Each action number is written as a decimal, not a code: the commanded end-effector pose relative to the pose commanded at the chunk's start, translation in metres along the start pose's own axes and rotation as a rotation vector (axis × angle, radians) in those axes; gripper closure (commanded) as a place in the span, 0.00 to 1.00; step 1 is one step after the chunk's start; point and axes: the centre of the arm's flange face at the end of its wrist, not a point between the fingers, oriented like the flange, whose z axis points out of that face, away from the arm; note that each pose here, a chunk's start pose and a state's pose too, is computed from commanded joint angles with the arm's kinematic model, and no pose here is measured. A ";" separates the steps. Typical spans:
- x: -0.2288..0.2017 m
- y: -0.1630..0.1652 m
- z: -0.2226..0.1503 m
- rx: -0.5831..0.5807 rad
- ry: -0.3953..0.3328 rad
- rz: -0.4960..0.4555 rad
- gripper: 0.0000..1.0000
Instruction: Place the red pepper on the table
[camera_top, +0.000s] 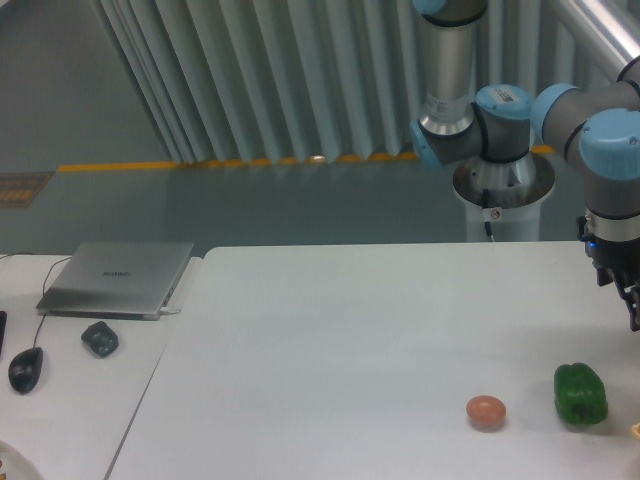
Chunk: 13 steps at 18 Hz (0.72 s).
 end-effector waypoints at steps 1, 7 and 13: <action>-0.002 -0.001 0.000 0.031 -0.023 -0.033 0.00; -0.010 0.002 -0.007 0.066 -0.073 -0.088 0.00; -0.027 0.005 -0.009 0.022 -0.157 0.099 0.00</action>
